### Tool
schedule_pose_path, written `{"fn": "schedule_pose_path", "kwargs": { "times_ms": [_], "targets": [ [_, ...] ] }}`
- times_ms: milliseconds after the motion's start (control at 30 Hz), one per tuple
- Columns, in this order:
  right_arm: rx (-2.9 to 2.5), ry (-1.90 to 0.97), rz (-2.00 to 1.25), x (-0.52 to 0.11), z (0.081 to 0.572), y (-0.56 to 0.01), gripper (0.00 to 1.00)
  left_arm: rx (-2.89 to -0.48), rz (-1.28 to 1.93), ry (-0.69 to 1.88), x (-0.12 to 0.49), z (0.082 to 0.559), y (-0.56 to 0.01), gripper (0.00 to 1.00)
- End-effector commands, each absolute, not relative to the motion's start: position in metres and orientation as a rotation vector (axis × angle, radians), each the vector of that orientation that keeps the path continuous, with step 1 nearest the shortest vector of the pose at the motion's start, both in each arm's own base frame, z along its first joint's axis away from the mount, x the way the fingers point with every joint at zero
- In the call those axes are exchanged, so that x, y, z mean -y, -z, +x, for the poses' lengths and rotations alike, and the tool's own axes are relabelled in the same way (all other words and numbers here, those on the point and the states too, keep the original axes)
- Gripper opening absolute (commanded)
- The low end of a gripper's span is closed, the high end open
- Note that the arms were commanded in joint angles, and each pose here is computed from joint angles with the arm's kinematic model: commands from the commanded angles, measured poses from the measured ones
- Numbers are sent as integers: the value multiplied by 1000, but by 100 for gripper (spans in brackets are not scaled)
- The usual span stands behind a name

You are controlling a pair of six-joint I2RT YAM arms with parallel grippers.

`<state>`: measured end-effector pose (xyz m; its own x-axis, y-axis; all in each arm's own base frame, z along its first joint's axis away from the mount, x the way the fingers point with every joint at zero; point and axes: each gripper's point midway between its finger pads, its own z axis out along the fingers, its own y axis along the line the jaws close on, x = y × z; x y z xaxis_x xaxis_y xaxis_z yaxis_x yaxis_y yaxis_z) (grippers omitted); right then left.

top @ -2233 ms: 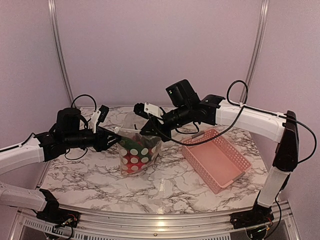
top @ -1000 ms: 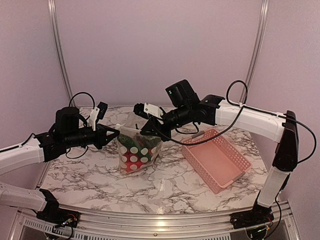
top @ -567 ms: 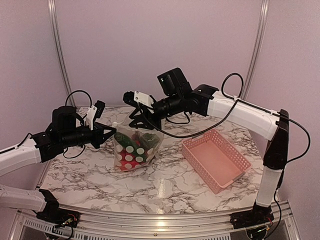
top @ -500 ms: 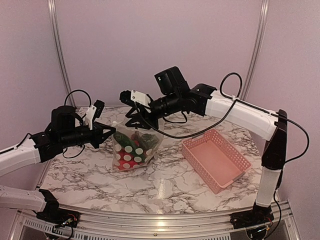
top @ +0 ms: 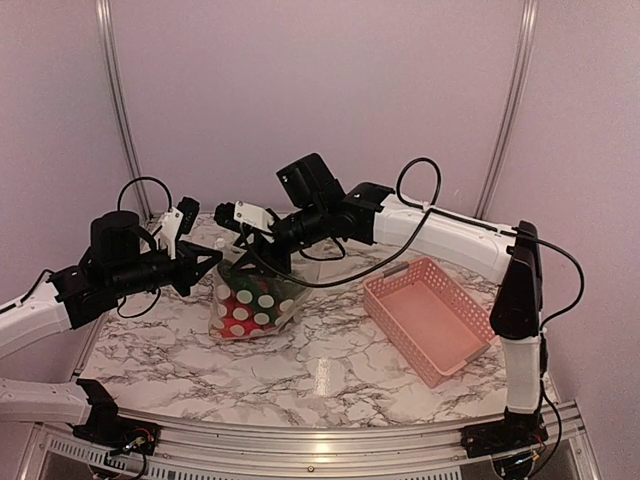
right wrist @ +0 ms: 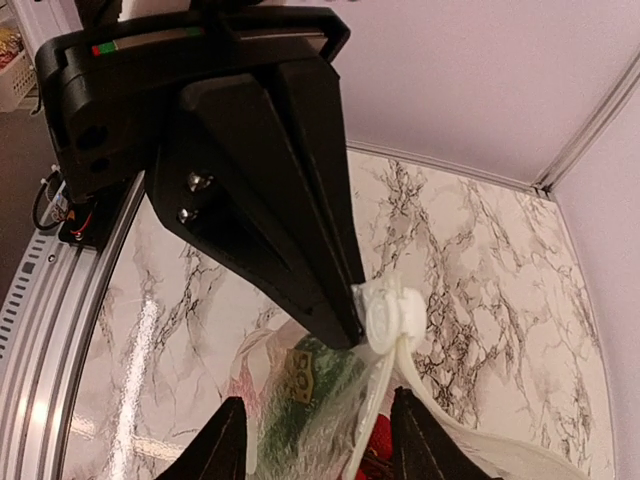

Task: Place the food in the zip-top bag and seal the zipper
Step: Hold the zipper from the zipper food storage bag.

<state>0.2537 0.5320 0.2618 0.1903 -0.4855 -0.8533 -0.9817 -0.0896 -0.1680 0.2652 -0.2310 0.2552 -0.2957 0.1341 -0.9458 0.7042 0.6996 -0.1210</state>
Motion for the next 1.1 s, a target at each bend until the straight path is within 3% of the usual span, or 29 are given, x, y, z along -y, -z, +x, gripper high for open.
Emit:
{"fn": "schedule_pose_path", "kwargs": {
  "times_ms": [0,300,733,1067],
  "targets": [
    [-1324,-858,-1622,-541,252,-305,45,-1782,660,619,227,263,-261,0],
    [-1267,-820,-1627,-539,251,-322,41,-1783,656,585,220,261,-254,0],
    [-1311,-914,-1645,-558,253,-297,41,-1746,721,543,218,255,-259,0],
    [-1312,-961,-1632,-563,251,-297,28,-1756,727,537,219,256,-255,0]
  ]
}}
